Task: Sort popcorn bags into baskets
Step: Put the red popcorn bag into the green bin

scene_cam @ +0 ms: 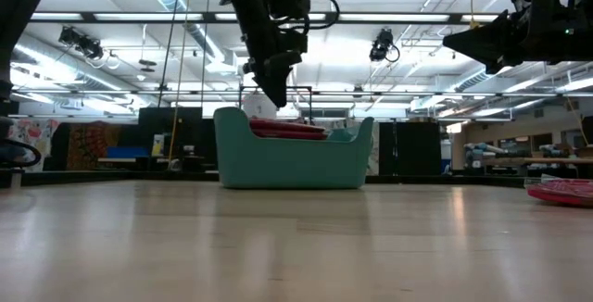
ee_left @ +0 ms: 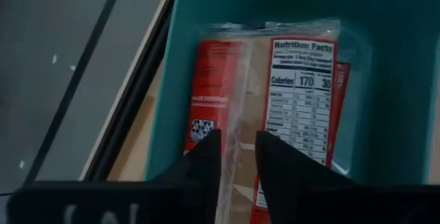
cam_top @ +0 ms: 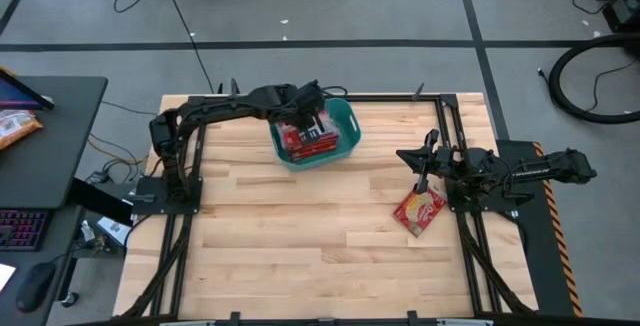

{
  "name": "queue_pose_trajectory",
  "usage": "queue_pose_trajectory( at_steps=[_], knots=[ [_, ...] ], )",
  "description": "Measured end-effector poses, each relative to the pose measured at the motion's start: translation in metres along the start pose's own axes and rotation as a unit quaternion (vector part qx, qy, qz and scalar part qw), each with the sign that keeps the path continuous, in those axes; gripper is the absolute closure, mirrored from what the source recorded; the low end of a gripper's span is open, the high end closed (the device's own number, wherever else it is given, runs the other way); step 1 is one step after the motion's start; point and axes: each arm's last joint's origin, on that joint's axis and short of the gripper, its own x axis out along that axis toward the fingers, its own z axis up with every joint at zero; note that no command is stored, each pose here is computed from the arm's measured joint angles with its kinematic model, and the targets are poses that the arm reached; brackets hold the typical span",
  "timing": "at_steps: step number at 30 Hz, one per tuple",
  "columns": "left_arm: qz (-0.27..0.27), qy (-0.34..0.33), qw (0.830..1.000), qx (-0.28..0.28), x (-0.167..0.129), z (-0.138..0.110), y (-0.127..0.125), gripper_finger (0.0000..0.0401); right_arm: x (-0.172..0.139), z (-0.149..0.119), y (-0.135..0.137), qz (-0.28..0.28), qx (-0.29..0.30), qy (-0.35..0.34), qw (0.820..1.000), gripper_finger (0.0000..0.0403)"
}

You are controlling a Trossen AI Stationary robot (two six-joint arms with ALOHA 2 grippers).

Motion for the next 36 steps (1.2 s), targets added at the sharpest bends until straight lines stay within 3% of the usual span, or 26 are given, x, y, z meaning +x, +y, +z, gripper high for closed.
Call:
queue_pose_trajectory(
  at_steps=[5,12,17,29,36],
  knots=[
    [-0.01,-0.038,0.999,0.011,-0.006,0.007,-0.019,0.0291,0.0,0.0,0.0,0.0,0.0,0.0,1.0,0.0383],
    [-0.079,-0.145,0.986,0.034,-0.025,0.023,-0.069,0.0289,0.0,0.0,0.0,0.0,0.0,0.0,1.0,0.0383],
    [-0.111,-0.192,0.975,-0.002,-0.039,0.028,-0.096,0.0289,0.0,0.0,0.0,0.0,0.0,0.0,1.0,0.0383],
    [-0.173,-0.188,0.963,-0.086,-0.031,0.021,-0.154,0.0289,0.0,0.0,0.0,0.0,0.0,0.0,1.0,0.0383],
    [-0.197,-0.201,0.957,-0.073,-0.033,0.034,-0.189,0.0289,0.0,0.0,0.0,0.0,0.0,0.0,1.0,0.0383]
  ],
)
